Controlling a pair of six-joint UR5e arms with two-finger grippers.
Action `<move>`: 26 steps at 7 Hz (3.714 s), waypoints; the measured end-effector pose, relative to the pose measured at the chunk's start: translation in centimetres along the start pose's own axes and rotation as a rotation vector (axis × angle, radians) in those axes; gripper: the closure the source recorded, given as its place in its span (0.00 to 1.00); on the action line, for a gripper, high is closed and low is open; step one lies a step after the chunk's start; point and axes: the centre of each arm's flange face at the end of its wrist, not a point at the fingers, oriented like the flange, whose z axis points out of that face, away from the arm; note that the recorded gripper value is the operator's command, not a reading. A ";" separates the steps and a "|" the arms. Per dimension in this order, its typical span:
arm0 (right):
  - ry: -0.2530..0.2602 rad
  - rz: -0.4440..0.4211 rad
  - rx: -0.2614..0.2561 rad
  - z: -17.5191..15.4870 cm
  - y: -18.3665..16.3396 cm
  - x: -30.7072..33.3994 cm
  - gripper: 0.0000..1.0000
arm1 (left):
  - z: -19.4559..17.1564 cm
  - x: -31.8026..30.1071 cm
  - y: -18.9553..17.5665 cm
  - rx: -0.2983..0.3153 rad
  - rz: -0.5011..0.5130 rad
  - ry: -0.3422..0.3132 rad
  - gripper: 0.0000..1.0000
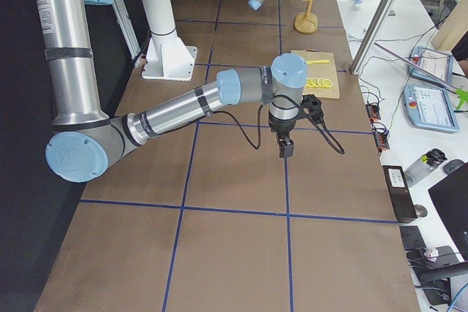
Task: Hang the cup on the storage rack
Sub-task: 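Raise the mug and align its handle under a rack peg with the left gripper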
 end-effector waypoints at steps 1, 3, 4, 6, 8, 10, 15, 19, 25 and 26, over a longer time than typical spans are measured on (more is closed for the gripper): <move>0.000 0.000 0.000 0.0 0.0 0.0 0.00 | 0.6 -0.1 0.1 0.003 0.001 0.001 1.00; 0.000 -0.001 0.000 0.0 0.0 0.0 0.00 | 1.7 -0.2 0.2 0.010 0.003 0.001 1.00; 0.000 -0.001 0.000 0.0 0.0 0.0 0.00 | 1.8 -0.2 0.1 0.013 0.005 0.002 1.00; 0.000 -0.002 0.001 -0.1 -0.1 0.0 0.00 | 1.8 0.3 -0.8 0.026 0.012 0.006 1.00; 0.000 -0.002 0.002 -0.1 -0.1 -0.1 0.00 | 1.7 0.7 -1.6 0.040 0.020 0.008 1.00; 0.000 -0.003 0.003 -0.1 -0.1 -0.1 0.00 | 1.6 0.9 -2.2 0.049 0.024 0.006 1.00; 0.001 -0.005 0.005 -0.2 -0.2 -0.2 0.00 | -0.2 0.5 -4.0 0.072 -0.035 -0.007 1.00; 0.002 -0.007 0.006 -0.3 -0.3 -0.2 0.00 | -1.2 0.2 -4.4 0.072 -0.060 -0.005 1.00; 0.004 -0.010 0.008 -0.4 -0.4 -0.3 0.00 | -2.5 -0.3 -5.1 0.068 -0.167 -0.002 0.99; 0.004 -0.010 0.008 -0.4 -0.4 -0.3 0.00 | -2.7 -0.4 -5.2 0.070 -0.171 -0.003 0.98</move>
